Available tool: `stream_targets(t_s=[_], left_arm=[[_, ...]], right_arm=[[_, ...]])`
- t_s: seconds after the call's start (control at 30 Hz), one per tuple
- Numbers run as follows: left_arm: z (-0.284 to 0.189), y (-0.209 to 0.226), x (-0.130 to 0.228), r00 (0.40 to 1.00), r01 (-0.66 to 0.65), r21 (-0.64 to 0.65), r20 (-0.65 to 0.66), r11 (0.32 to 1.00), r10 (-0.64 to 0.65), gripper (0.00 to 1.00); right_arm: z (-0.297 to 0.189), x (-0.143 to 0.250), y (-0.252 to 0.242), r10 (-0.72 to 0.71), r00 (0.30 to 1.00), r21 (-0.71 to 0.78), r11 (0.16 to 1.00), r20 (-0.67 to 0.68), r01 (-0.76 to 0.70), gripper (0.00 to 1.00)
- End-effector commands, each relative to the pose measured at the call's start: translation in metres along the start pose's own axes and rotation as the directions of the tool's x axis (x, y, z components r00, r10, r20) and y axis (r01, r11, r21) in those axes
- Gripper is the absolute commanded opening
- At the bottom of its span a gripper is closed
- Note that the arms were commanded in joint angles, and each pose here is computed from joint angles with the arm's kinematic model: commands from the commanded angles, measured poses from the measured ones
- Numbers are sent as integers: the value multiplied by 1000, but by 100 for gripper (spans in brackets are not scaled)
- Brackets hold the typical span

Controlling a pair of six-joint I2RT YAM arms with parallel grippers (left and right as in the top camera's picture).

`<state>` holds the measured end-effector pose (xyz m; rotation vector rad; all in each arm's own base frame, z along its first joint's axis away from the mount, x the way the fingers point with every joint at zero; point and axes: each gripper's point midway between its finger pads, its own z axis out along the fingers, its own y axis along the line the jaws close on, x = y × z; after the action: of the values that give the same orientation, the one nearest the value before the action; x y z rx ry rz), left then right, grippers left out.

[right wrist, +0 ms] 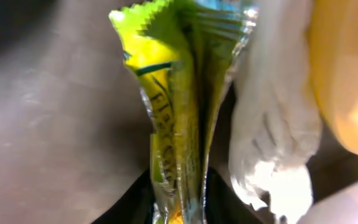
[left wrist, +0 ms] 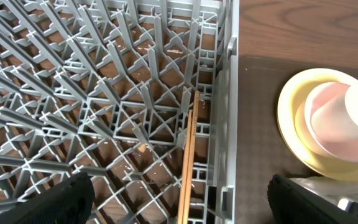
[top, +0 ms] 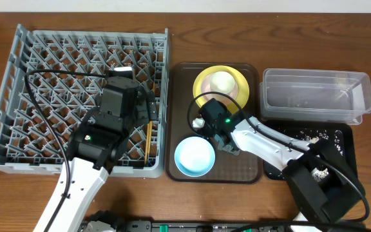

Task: Sort waste into correct bins and load items into the dishwasher
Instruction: 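Reach the right gripper to the yellow wrapper and tissue and grasp them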

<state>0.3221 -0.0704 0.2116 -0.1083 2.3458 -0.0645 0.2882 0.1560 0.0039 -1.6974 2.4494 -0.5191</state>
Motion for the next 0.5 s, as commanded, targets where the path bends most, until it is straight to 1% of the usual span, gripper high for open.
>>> stream_targets(t_s=[0.0,0.1,0.2,0.3,0.4,0.43,0.47], left_arm=[[-3,2,-7,1000,8,-8,15,1000,-8,92],[-3,2,-7,1000,8,-8,15,1000,-8,92],[-3,2,-7,1000,8,-8,15,1000,-8,93],[-3,2,-7,1000,8,-8,15,1000,-8,92],[-3,2,-7,1000,8,-8,15,1000,-8,92],[-3,2,-7,1000,7,-8,15,1000,-7,93],[-3,2,-7,1000,7,-8,15,1000,-7,92]], right_arm=[[6,0,-5,15,1000,16,1000,-7,-14,30],[8,-2,-3,34,999,-24,999,15,-33,36],[9,-2,-2,48,998,-52,998,29,-47,38],[8,-5,2,55,997,-84,995,49,-51,46],[1,-8,2,62,995,-93,994,78,-55,59],[-8,-11,-4,72,992,-77,995,104,-64,68],[-12,-12,-6,77,990,-69,995,118,-69,72]])
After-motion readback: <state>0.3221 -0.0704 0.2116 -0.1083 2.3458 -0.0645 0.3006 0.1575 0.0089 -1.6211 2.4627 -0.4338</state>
